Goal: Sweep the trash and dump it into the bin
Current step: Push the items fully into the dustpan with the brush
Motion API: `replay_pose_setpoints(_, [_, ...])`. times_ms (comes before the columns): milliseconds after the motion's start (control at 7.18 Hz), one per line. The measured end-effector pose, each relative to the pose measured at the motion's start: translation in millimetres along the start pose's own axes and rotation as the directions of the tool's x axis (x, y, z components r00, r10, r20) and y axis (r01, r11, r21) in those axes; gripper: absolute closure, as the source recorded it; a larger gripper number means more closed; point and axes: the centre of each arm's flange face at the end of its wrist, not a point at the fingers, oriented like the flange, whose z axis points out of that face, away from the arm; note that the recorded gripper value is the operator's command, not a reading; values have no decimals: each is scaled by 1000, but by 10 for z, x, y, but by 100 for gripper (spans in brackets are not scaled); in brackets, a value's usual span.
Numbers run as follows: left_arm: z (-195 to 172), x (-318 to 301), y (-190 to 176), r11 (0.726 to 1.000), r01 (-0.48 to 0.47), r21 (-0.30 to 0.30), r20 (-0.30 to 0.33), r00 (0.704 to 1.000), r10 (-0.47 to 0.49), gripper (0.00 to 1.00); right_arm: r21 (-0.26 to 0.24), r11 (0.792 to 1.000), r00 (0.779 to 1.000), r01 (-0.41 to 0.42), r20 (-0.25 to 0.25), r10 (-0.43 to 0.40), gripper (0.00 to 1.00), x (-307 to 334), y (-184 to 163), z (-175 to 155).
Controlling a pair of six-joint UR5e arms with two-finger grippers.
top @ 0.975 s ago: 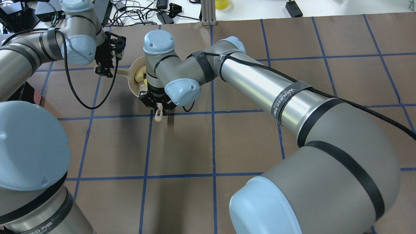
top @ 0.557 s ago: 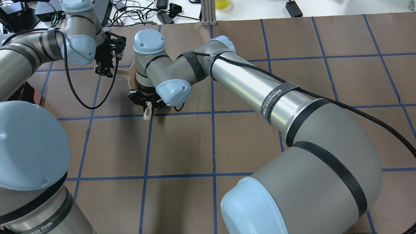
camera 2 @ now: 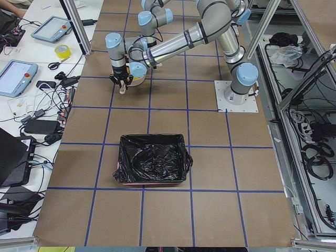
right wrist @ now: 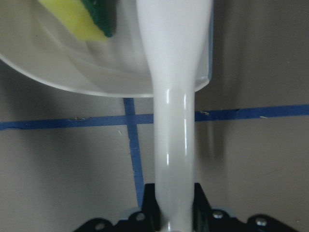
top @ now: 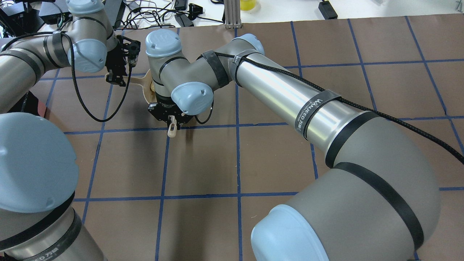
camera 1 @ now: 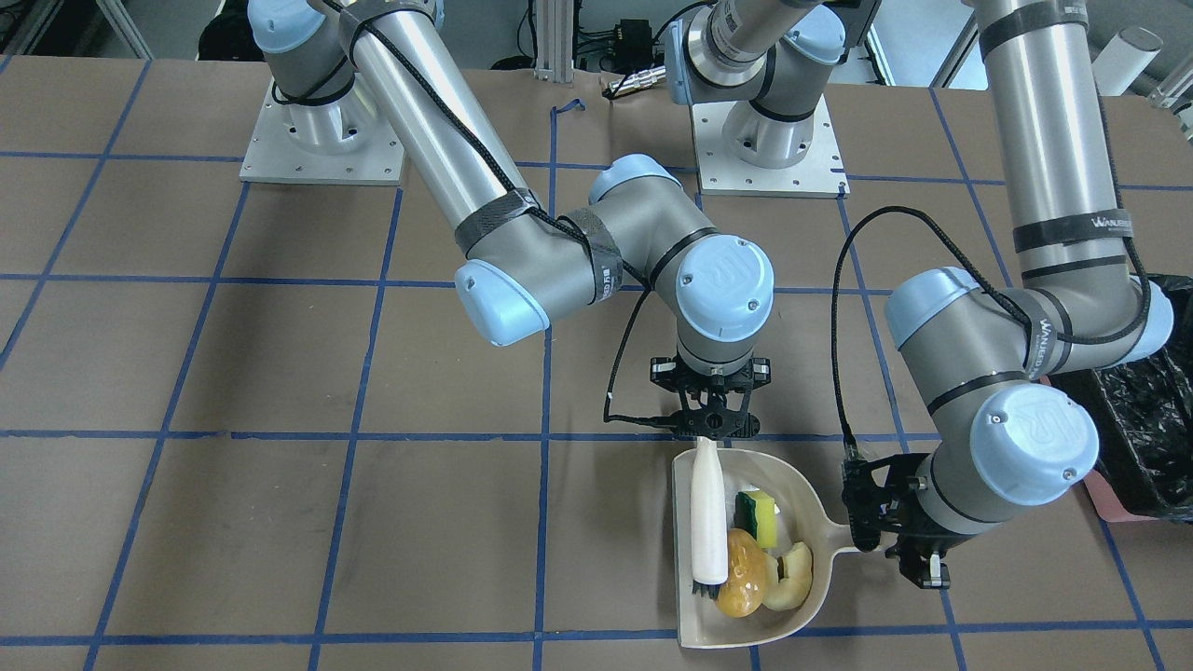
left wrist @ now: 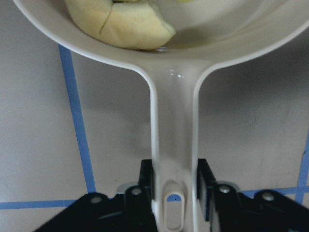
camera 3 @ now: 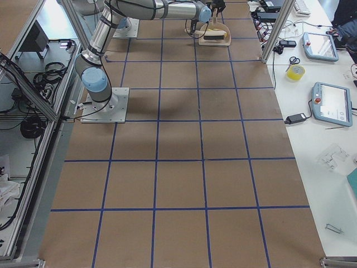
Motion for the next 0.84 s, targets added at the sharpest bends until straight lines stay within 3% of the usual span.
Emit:
replay_pose_setpoints(418, [9,-2,-2,1000,2,4,0,1000,-2,100,-16,1000,998,17,-62,-18,100,72,9,96])
replay_pose_setpoints(836, [32,0,20,998,9,57,5,1000,-9,100,-10,999,991,43,-127,-44,100,156,0,144])
